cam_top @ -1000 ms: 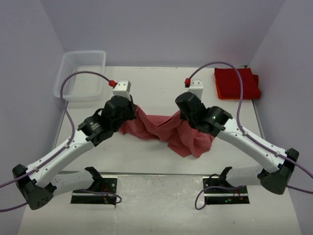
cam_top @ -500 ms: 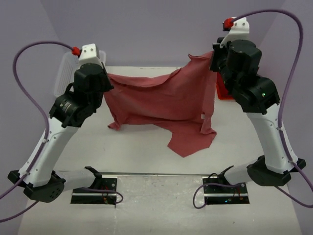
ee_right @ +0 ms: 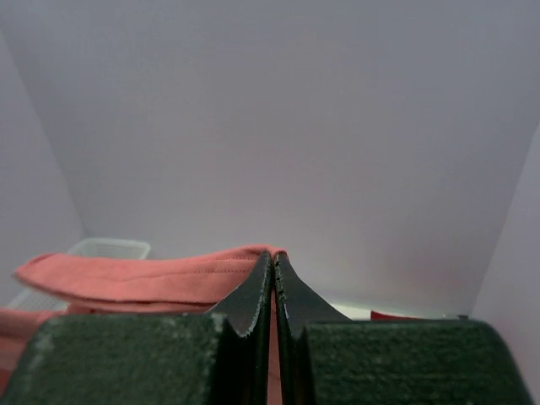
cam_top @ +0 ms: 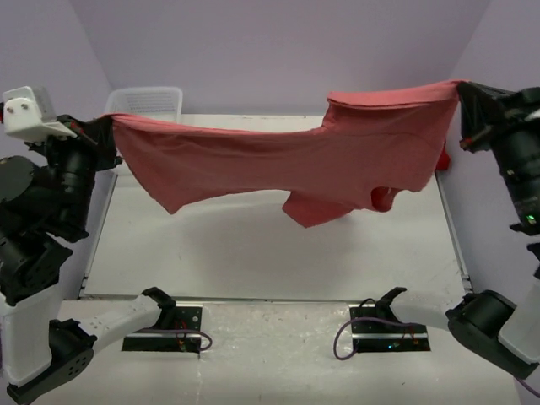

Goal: Fold and stack the t-shirts
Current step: Flatten out the tshirt

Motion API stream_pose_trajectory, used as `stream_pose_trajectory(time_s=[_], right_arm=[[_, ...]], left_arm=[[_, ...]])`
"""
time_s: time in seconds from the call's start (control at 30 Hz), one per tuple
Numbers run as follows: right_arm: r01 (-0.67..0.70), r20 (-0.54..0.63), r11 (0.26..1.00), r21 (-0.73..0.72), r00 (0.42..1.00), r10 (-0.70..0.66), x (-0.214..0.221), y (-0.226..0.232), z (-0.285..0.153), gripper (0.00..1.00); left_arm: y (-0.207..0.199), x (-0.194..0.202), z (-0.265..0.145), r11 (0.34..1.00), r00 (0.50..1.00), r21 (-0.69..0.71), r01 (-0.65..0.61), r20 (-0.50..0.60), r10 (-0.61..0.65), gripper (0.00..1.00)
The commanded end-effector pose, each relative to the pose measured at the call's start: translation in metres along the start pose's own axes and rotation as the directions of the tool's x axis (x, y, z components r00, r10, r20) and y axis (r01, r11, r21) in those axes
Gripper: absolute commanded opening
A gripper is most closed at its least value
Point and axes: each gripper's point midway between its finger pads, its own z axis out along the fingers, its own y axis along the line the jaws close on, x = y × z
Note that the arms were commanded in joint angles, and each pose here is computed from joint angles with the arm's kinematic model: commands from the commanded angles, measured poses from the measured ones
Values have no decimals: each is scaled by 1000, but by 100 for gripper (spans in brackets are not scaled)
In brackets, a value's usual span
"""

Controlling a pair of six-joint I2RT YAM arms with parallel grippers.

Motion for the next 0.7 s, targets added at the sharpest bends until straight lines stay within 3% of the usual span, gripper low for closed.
stream_pose_trajectory(time_s=[0.0, 0.33, 0.67], right_arm=[[4, 134, 996, -91, 991, 8, -42, -2, -38, 0], [-28, 243, 924, -382, 961, 129, -76, 27, -101, 0], [-10, 258, 900, -435, 957, 136, -85, 50, -75, 0]], left_arm=[[-4, -37, -10, 998, 995, 57, -13, 100, 8, 0], [-19, -70, -32, 979, 984, 201, 27, 166, -61, 0], [-18, -73, -16, 991, 984, 135, -10, 176, -14, 0]])
